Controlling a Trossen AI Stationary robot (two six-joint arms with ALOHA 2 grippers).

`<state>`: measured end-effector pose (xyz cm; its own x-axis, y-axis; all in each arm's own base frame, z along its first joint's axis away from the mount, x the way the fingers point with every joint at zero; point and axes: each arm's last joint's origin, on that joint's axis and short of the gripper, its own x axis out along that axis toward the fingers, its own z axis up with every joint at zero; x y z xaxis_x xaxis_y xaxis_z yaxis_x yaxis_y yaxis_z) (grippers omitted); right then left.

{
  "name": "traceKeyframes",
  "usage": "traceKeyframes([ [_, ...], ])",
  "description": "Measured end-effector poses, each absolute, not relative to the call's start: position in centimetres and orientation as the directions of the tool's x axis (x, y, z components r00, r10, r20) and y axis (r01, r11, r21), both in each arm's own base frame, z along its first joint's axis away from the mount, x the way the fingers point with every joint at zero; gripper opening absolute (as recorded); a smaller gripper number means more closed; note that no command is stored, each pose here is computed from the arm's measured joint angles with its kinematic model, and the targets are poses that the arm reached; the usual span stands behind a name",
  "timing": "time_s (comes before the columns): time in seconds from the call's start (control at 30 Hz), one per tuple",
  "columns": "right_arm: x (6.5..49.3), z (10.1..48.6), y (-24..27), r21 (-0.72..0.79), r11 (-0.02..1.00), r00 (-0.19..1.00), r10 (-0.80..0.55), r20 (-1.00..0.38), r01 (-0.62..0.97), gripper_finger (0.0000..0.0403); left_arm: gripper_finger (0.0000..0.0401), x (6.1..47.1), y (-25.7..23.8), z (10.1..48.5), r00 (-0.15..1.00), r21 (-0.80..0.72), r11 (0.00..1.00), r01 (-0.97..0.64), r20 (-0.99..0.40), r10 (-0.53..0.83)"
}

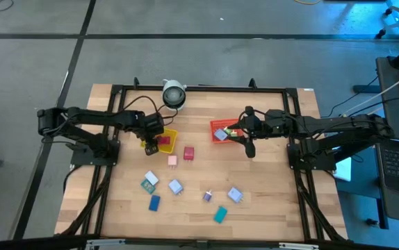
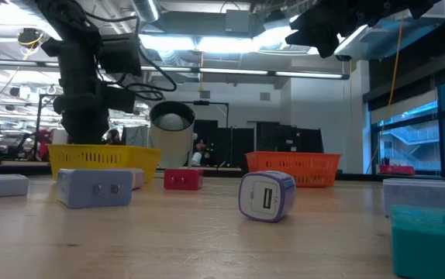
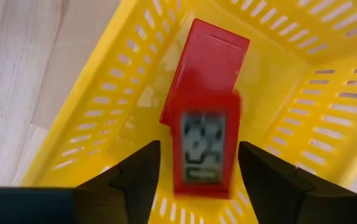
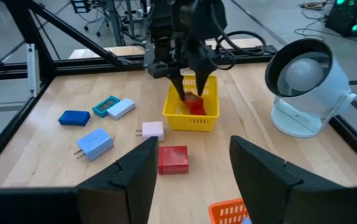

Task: Pick & Place Office items
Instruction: Put the red digital timer into the yellow bin, then put the white digital timer into the yellow bin

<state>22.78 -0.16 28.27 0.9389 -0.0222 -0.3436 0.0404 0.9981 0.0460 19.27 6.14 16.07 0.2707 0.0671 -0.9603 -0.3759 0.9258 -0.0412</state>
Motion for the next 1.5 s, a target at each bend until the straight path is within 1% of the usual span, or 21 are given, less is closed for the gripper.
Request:
traceKeyframes([
  [0.17,22.8,28.3,-0.1,0.038,0.999,0.939,-0.016,-0.344,0.031,0.0198,0.0238,19.3,6.2,16.3,0.27,-0.039,0.928,-0.37,-0.961,0.067],
  [0.3,22.8,28.3,-0.1,0.038,0.999,0.939,-0.015,-0.344,0.03,0.0198,0.024,20.1,6.4,17.4,0.303,-0.034,0.936,-0.349,-0.95,0.078],
  [0.47,22.8,28.2,-0.1,0.037,0.999,0.937,-0.015,-0.35,0.03,0.0198,0.0236,21.1,6.7,19.9,0.331,-0.015,0.956,-0.293,-0.94,0.087],
  [0.57,22.7,28.1,-0.1,0.037,0.999,0.932,-0.015,-0.362,0.031,0.0198,0.0236,21.6,6.6,21.5,0.346,-0.002,0.974,-0.227,-0.935,0.079],
  [0.67,22.7,28.0,-0.1,0.036,0.999,0.931,-0.015,-0.365,0.03,0.0198,0.0234,22.3,5.9,22.6,0.384,-0.03,0.989,-0.144,-0.923,0.028],
  [0.77,22.7,28.1,-0.1,0.038,0.999,0.931,-0.015,-0.365,0.031,0.0198,0.0227,22.7,4.5,22.9,0.403,-0.049,0.998,-0.029,-0.915,-0.033],
  [0.9,22.7,28.1,-0.1,0.042,0.999,0.931,-0.015,-0.365,0.033,0.0198,0.0217,23.0,2.0,22.9,0.383,-0.043,0.994,0.101,-0.921,-0.078],
  [1.07,22.7,28.1,-0.1,0.081,0.996,0.931,-0.015,-0.364,0.048,0.0198,0.0208,22.5,-1.1,22.7,0.323,0.004,0.979,0.206,-0.944,-0.064],
  [1.2,22.7,28.1,-0.1,0.108,0.993,0.932,-0.015,-0.363,0.058,0.0198,0.0211,22.1,-3.1,22.6,0.301,0.068,0.964,0.259,-0.954,-0.013],
  [1.5,22.7,28.1,-0.1,0.136,0.988,0.933,-0.015,-0.361,0.069,0.0198,0.0227,21.2,-6.3,22.6,0.315,0.209,0.888,0.409,-0.946,0.077],
])
